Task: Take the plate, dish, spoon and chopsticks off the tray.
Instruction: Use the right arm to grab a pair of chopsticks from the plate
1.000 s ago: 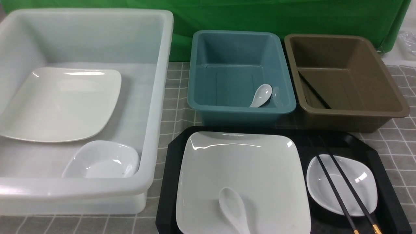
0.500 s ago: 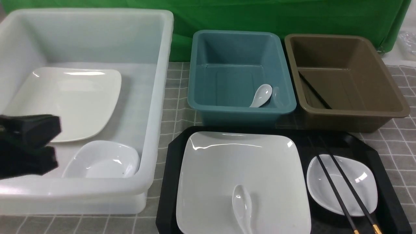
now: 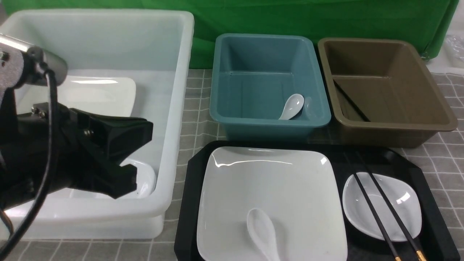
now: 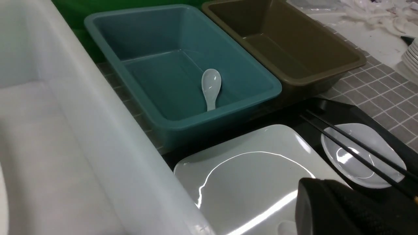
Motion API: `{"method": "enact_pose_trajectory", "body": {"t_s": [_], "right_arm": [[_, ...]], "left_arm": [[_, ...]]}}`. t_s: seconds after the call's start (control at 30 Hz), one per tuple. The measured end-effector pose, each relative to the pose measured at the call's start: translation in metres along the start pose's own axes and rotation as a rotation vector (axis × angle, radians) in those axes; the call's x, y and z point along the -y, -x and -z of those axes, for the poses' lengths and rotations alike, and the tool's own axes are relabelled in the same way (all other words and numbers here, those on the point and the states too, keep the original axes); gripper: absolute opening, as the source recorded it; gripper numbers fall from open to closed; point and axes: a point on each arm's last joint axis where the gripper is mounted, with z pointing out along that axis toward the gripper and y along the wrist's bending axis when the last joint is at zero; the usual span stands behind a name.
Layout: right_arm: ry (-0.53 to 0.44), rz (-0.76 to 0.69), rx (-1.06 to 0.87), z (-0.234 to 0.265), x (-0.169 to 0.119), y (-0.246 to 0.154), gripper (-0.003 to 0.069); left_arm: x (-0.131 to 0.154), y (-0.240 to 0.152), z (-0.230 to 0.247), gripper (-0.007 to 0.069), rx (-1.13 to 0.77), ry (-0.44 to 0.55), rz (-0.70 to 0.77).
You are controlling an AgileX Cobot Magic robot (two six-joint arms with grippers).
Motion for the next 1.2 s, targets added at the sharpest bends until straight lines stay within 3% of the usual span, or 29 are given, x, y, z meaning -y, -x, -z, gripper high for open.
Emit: {"method": "enact_pose_trajectory", "body": {"t_s": [0.13,0.23,0.33,0.37,0.47,0.53,0.67,0.77,1.0,1.2], "right_arm": [[-0.042,-0.039,-0.112,-0.001,-0.008,0.009,0.0173],[-0.063,0.101,-0.288,-0.007,-0.029,0.033,0.0144],[-0.081,0.308,-0.633,-0.035,-0.061,0.06,0.0141],[-0.068,0.315,-0.624,-0.035,-0.064,0.063,0.0141],[-0.1,0.471,-0.94,-0.081,-0.085,0.064,0.0158],[-0.11,0.517,-1.027,-0.1,-0.088,0.057,0.0174],[-0.142,0.598,-1.21,-0.148,-0.086,0.033,0.0262],[-0.204,0.62,-1.363,-0.178,-0.061,0.006,0.0358],[-0.255,0.559,-1.403,-0.205,-0.034,-0.021,0.0557],[-0.261,0.522,-1.413,-0.217,-0.025,-0.04,0.0588]], "left_arm": [[0.002,0.0,0.0,0.0007,-0.001,-0.015,-0.043],[0.004,0.002,0.002,0.0007,-0.016,-0.042,-0.092],[0.008,0.01,0.006,0.0007,-0.016,-0.073,-0.149],[0.008,0.01,0.006,0.0007,-0.016,-0.073,-0.149],[0.012,0.015,0.009,0.0007,-0.029,-0.099,-0.163],[0.013,0.015,0.01,0.0007,-0.044,-0.111,-0.164],[0.016,0.012,0.014,0.0007,-0.077,-0.14,-0.181],[0.017,0.013,0.019,0.0007,-0.06,-0.141,-0.188],[0.017,0.015,0.025,0.0007,-0.031,-0.137,-0.199],[0.017,0.016,0.024,0.0007,-0.021,-0.132,-0.204]]}}
